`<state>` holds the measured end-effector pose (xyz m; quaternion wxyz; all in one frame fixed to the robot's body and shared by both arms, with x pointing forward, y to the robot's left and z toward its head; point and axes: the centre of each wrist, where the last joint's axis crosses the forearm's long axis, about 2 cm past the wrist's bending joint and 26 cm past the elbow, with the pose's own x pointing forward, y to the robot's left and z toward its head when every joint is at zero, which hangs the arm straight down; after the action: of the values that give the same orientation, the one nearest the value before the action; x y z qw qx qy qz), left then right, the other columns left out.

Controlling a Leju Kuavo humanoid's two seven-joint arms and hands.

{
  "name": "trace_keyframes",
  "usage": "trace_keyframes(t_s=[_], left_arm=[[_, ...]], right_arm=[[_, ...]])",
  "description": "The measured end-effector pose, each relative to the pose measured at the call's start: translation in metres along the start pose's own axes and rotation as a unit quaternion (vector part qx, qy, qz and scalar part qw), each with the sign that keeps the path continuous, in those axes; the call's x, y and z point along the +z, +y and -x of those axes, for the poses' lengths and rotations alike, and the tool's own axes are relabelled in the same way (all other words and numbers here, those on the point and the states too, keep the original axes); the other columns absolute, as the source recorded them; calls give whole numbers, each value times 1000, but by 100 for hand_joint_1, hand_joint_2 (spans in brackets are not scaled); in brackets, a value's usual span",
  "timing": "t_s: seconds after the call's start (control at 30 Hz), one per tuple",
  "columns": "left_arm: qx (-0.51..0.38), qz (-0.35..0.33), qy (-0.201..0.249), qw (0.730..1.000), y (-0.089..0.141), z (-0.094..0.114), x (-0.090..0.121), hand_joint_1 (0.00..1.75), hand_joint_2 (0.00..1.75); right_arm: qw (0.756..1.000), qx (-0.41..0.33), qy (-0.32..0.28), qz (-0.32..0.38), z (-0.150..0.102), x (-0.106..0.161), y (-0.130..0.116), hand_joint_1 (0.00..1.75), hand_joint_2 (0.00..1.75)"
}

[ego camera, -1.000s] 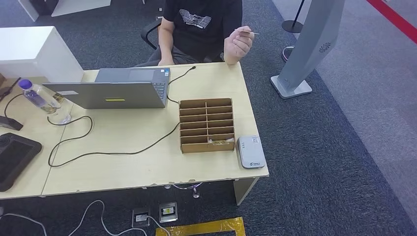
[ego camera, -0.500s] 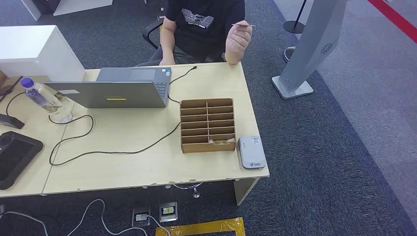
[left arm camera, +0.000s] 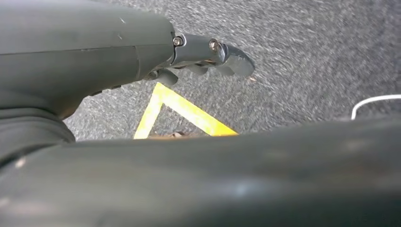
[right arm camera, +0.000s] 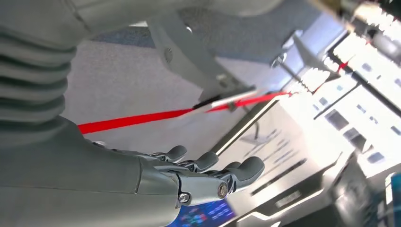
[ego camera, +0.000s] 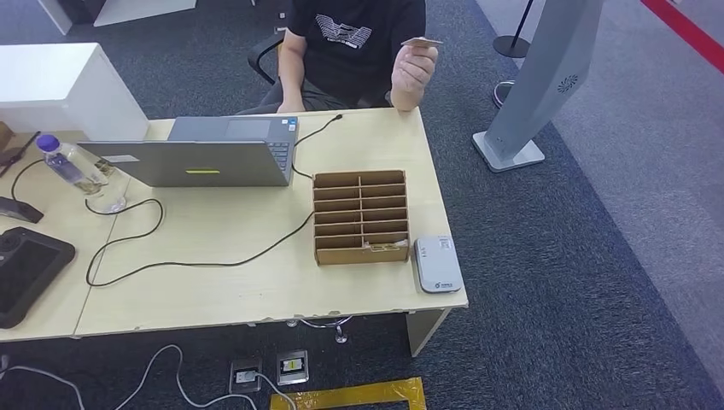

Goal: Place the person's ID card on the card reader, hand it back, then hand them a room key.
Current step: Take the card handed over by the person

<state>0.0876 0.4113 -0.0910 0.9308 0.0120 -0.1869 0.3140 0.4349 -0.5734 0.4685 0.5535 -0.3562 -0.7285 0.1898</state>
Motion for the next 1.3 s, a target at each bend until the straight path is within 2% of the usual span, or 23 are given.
trace_keyframes(t_s=[0.17,0.37,0.57,0.87,1.0,1.3], left_arm=[[-12,0,-2,1000,1,-1,0,0,0],[-27,0,-1,1000,1,-1,0,0,0],[-43,2,2,999,1,0,0,0,0],[-58,2,5,998,1,0,0,0,0],[-65,2,6,998,2,0,0,0,0],[-75,2,8,997,2,1,0,0,0]], right_arm=[[992,81,-41,-83,-33,-20,53,0,175],[968,186,-74,-152,-53,-26,113,0,175],[937,276,-103,-186,-58,-20,166,0,175],[920,307,-113,-216,-47,-5,214,0,175],[914,315,-113,-229,-40,2,226,171,175],[908,323,-112,-241,-33,8,236,175,175]])
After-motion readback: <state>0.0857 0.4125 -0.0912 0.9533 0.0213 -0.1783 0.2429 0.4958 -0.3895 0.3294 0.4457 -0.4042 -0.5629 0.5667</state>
